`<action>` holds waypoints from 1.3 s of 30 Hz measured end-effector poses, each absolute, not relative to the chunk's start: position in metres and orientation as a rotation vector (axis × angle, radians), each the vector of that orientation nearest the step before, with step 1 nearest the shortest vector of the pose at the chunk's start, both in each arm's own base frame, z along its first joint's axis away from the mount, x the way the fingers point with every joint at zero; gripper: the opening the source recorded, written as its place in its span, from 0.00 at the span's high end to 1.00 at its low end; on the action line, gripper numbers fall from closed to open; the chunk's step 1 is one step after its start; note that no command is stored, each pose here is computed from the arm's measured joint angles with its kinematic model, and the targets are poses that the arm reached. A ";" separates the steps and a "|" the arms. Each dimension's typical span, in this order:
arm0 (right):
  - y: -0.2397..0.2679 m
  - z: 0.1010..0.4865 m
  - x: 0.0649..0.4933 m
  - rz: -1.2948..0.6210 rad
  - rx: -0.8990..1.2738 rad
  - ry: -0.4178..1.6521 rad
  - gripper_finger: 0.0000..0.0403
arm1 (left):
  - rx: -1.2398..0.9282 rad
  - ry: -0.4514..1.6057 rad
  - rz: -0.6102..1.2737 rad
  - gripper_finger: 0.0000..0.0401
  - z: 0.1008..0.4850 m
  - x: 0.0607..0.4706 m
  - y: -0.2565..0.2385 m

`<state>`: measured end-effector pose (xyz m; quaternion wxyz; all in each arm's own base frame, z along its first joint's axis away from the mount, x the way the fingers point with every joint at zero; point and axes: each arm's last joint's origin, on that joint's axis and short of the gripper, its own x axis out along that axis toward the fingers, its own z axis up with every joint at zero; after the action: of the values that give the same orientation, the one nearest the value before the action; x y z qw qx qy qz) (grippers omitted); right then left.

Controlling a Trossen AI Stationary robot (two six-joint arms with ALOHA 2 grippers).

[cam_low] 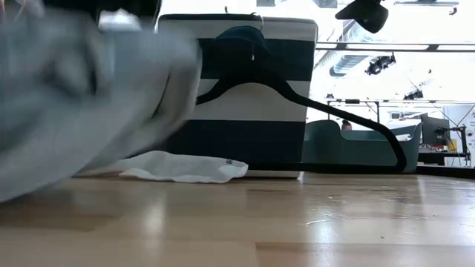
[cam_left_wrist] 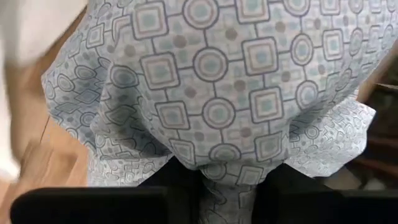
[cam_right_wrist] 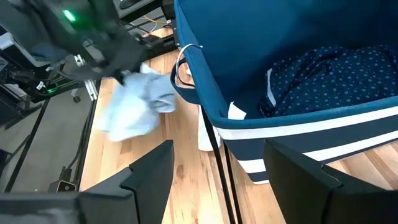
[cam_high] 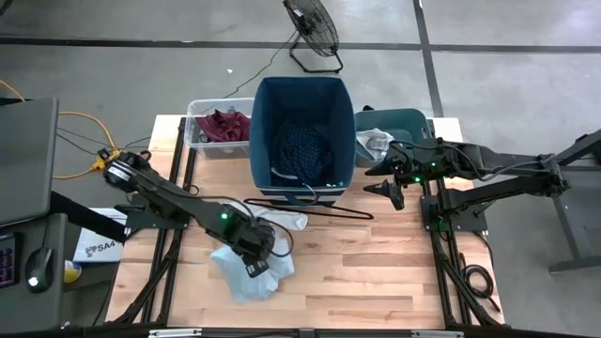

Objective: Pick & Place Cloths
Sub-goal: Put the white shirt into the blue bin

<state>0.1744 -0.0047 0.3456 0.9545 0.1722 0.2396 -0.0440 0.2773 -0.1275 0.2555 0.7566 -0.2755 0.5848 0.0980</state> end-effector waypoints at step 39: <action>-0.005 0.346 0.174 -0.089 0.350 0.486 0.41 | 0.392 -0.378 -0.582 0.81 0.521 0.228 -0.110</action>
<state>0.1744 -0.0046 0.3457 0.9545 0.1724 0.2395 -0.0440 0.2281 -0.1104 0.5207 0.9217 0.1906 -0.1839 -0.2832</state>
